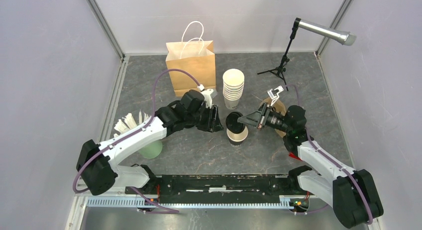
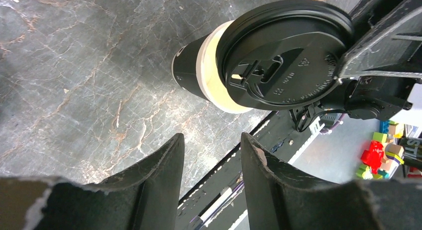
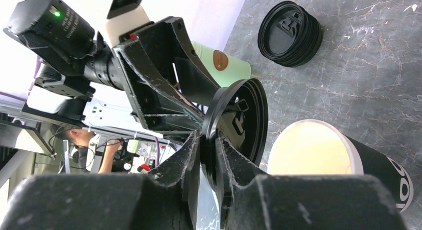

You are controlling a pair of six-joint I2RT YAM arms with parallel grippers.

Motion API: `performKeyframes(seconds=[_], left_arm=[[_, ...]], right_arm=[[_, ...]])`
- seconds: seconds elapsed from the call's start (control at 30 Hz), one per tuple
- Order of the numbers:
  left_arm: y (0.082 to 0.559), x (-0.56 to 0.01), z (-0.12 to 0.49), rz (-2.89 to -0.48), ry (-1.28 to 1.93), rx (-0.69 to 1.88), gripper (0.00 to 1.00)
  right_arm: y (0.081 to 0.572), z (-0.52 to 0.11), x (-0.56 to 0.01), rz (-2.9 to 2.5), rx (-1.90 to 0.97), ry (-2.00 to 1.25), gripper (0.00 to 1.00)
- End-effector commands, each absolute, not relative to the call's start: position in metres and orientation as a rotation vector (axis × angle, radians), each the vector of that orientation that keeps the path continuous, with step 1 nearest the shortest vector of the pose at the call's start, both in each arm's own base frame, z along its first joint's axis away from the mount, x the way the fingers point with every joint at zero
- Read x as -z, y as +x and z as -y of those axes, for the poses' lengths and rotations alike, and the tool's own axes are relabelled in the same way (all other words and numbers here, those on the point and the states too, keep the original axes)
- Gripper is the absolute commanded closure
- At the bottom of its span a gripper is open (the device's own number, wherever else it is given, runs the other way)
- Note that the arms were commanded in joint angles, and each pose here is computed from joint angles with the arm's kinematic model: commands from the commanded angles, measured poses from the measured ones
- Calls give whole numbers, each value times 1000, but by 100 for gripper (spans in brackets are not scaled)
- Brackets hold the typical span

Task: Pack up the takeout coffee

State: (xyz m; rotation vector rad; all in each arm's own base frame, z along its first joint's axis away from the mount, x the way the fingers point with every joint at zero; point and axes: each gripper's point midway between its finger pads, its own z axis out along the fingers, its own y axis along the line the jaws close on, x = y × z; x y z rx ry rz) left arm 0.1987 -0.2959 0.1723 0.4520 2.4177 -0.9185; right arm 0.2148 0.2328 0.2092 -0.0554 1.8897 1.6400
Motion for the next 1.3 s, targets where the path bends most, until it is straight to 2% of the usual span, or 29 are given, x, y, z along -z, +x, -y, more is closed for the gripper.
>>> performKeyframes(seconds=[0.0,0.37,0.47,0.7,1.03,1.1,1.27], left_arm=[[206,-191,315,-2351,478,1001,47],[208,-182,320,-2364,468,1010,47],[209,-180,324,-2360,466,1025,47],[212,-169,329,-2376,466,1026,47],[216,-158,317,-2397,466,929,47],[217,-151,305,-2426,444,851,47],[204,-128,279,-2535,386,711,47]], right_arm=[[215,-230,-217,-1847,-1668,-80,78],[220,-222,-184,-1936,-1599,-36,74],[226,-218,-177,-1962,-1541,-31,70],[240,-207,-160,-2020,-1376,-36,69],[257,-193,-176,-1993,-1133,-155,64],[259,-192,-177,-1994,-1062,-191,62],[264,-180,-165,-2044,-823,-235,46]])
